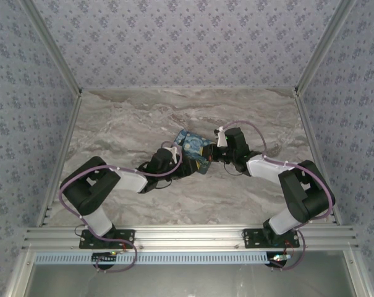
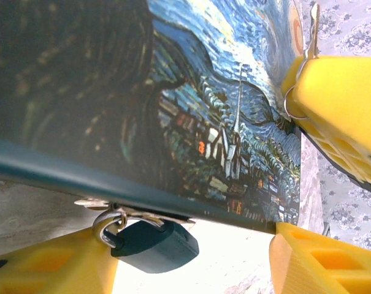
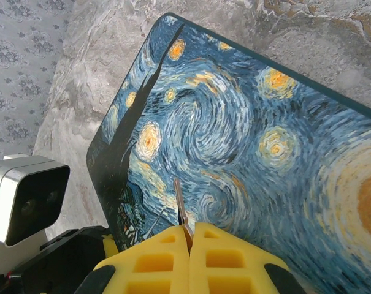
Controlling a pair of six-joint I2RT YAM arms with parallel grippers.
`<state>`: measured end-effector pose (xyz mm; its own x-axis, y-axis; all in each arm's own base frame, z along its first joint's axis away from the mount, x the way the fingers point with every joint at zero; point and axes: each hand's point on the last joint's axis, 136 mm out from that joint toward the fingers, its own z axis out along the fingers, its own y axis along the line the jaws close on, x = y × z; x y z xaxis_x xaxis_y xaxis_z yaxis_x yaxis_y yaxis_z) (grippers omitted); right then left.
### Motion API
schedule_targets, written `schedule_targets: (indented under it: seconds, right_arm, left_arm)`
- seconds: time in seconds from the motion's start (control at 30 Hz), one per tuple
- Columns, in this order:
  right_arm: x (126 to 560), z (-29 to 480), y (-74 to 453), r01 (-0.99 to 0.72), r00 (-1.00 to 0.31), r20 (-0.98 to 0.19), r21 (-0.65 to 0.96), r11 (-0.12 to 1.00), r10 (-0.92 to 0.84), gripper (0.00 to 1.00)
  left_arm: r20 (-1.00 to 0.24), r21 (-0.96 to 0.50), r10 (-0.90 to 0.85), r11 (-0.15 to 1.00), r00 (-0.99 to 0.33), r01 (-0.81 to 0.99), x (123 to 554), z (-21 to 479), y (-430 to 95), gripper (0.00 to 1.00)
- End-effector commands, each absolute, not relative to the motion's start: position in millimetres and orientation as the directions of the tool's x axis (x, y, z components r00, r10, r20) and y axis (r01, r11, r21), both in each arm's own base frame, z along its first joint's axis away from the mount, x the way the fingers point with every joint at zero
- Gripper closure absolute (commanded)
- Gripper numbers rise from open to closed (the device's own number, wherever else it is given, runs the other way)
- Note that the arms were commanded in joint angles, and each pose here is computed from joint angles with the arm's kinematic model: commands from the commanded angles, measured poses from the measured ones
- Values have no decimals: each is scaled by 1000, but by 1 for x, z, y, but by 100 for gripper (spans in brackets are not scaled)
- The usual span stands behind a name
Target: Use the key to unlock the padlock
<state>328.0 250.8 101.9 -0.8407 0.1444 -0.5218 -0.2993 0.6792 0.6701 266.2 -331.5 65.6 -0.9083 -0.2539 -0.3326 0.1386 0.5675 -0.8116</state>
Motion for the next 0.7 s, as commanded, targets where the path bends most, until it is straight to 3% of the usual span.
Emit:
schedule_targets:
  seconds: [0.0,0.67]
  right_arm:
    - [310,75,246,-240,-896,-433,662,710,101,100]
    - [308,75,245,-240,-896,-433,661,711,100,100]
  left_arm:
    - [-319,-771,-300,634,-899,62,272,43,-321,39]
    - [-298,-742,-359,670,-885,-22,275,25,-308,58]
